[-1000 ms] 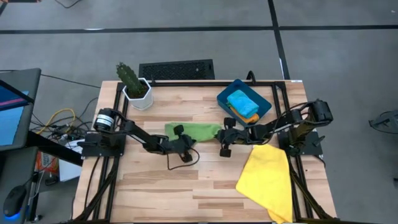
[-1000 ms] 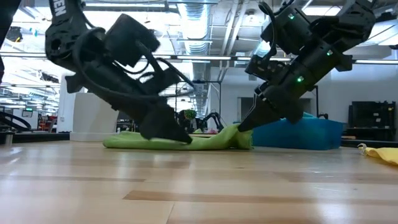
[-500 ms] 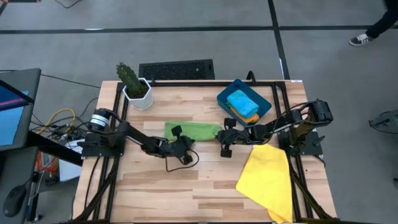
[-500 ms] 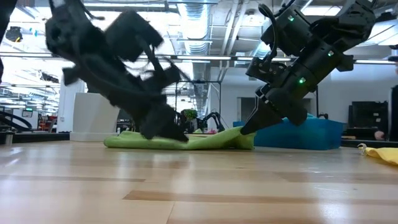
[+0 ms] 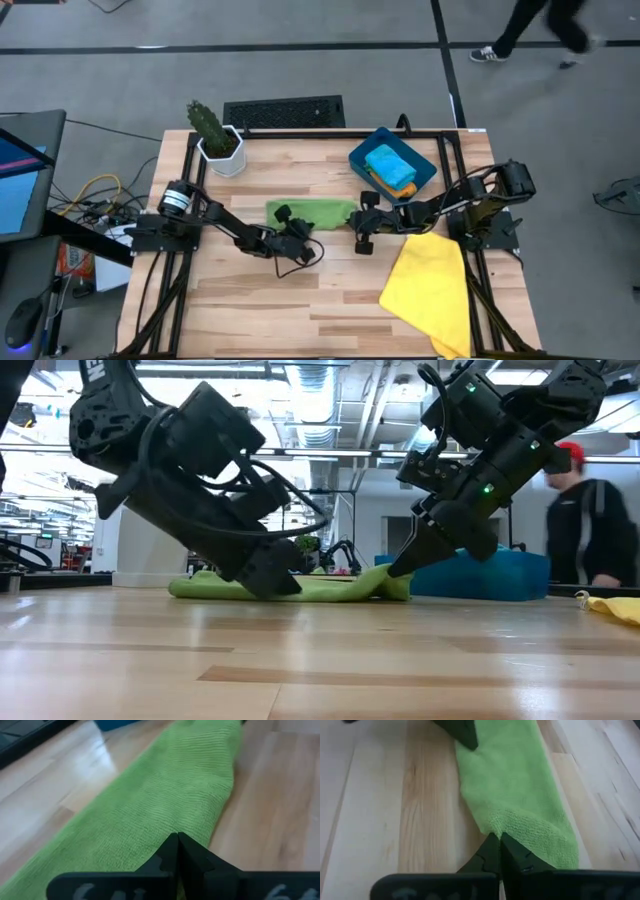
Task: Fold microfiber towels
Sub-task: Fold the green microfiber towel
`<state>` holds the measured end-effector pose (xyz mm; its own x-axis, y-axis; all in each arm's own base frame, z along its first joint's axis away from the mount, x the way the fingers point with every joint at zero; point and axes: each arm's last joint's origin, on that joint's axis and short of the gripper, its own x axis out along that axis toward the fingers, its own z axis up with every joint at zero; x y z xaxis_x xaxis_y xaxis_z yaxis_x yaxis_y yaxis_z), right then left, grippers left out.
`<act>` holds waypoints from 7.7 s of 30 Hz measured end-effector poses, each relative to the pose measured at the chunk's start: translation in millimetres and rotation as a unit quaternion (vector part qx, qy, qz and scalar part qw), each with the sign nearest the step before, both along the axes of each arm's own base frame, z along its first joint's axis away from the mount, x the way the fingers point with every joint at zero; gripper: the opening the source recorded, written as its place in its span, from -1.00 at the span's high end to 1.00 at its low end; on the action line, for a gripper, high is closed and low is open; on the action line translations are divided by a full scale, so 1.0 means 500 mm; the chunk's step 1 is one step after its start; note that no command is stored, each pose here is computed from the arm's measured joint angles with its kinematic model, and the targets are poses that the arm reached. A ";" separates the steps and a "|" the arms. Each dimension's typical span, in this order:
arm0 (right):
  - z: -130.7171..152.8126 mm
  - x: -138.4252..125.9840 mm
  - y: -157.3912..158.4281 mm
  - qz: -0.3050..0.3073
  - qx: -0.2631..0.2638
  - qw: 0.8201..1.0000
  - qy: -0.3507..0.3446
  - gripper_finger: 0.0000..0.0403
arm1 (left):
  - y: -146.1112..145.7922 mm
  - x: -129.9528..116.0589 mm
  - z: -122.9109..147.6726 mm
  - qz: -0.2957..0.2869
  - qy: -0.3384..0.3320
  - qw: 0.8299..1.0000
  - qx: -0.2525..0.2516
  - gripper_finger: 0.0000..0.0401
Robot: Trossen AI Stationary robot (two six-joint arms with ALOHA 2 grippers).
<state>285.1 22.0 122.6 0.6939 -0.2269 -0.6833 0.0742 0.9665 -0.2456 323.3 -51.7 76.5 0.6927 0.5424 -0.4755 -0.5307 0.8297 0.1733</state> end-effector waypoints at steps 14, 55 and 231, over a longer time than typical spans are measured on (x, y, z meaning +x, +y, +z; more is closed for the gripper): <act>0.057 0.050 0.003 0.046 -0.054 0.997 -0.038 0.92 | -0.005 0.008 -0.010 -0.006 0.021 1.000 0.001 1.00; 0.098 0.082 -0.012 0.080 -0.036 0.995 -0.042 0.88 | 0.128 0.000 0.019 -0.058 0.055 0.996 0.035 1.00; 0.007 0.318 -0.021 0.146 0.007 0.978 -0.151 0.32 | 0.044 -0.160 0.085 -0.022 0.031 0.988 -0.147 1.00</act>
